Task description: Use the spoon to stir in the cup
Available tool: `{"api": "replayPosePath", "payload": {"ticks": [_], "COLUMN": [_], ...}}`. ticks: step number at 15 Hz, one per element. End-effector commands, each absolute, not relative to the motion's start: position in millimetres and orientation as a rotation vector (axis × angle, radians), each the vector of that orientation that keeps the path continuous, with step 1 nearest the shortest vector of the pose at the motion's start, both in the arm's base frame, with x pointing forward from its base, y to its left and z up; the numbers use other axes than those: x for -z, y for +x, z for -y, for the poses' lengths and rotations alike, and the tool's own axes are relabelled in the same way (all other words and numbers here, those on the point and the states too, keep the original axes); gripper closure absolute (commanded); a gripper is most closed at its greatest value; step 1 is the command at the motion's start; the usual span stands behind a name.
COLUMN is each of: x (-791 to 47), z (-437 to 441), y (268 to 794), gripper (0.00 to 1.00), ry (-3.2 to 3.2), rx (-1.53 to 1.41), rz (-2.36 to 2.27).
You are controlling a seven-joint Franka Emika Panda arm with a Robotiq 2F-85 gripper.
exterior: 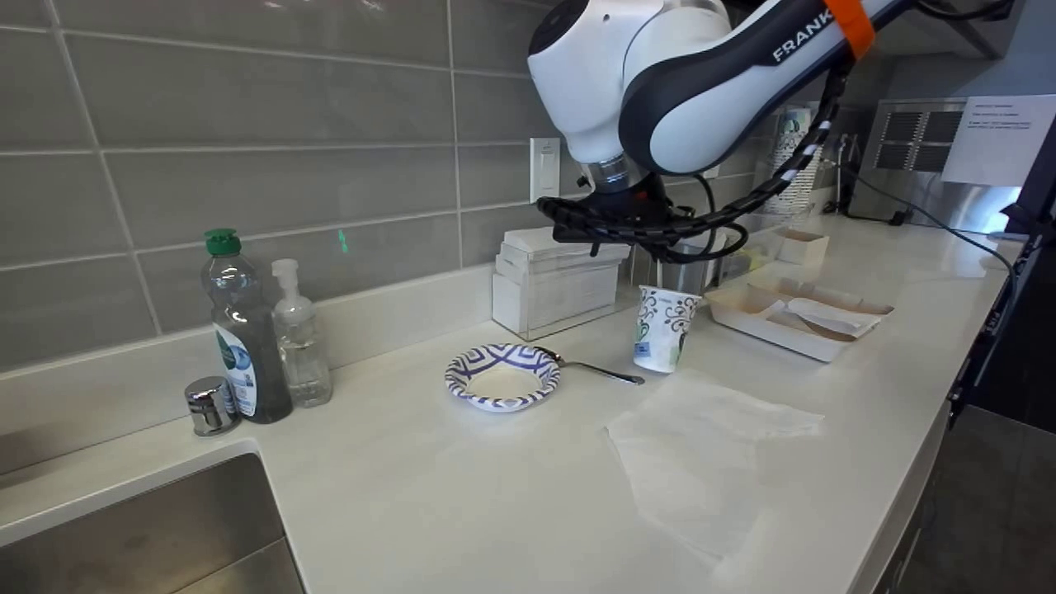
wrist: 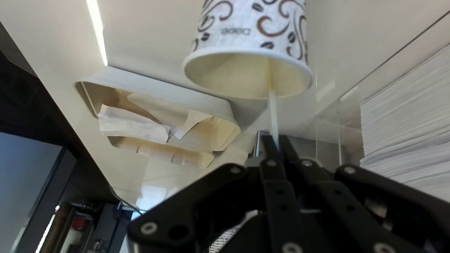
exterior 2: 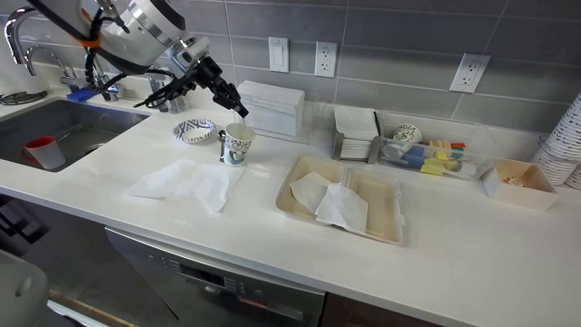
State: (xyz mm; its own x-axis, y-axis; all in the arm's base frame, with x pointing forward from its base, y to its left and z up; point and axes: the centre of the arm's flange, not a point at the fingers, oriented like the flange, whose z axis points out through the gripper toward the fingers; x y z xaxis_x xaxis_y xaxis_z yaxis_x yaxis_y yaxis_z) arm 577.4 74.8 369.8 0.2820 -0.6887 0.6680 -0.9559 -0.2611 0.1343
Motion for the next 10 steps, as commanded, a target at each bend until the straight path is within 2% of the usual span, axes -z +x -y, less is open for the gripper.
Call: {"api": "replayPosePath", "payload": {"ticks": [1, 10], "x": [-366.4, -370.3], "z": [-74.2, -101.0], "y": [571.0, 573.0], "gripper": [0.99, 0.99], "ry": [2.038, 2.129], "rx": [-0.690, -0.691], "rz": [1.481, 1.502]}}
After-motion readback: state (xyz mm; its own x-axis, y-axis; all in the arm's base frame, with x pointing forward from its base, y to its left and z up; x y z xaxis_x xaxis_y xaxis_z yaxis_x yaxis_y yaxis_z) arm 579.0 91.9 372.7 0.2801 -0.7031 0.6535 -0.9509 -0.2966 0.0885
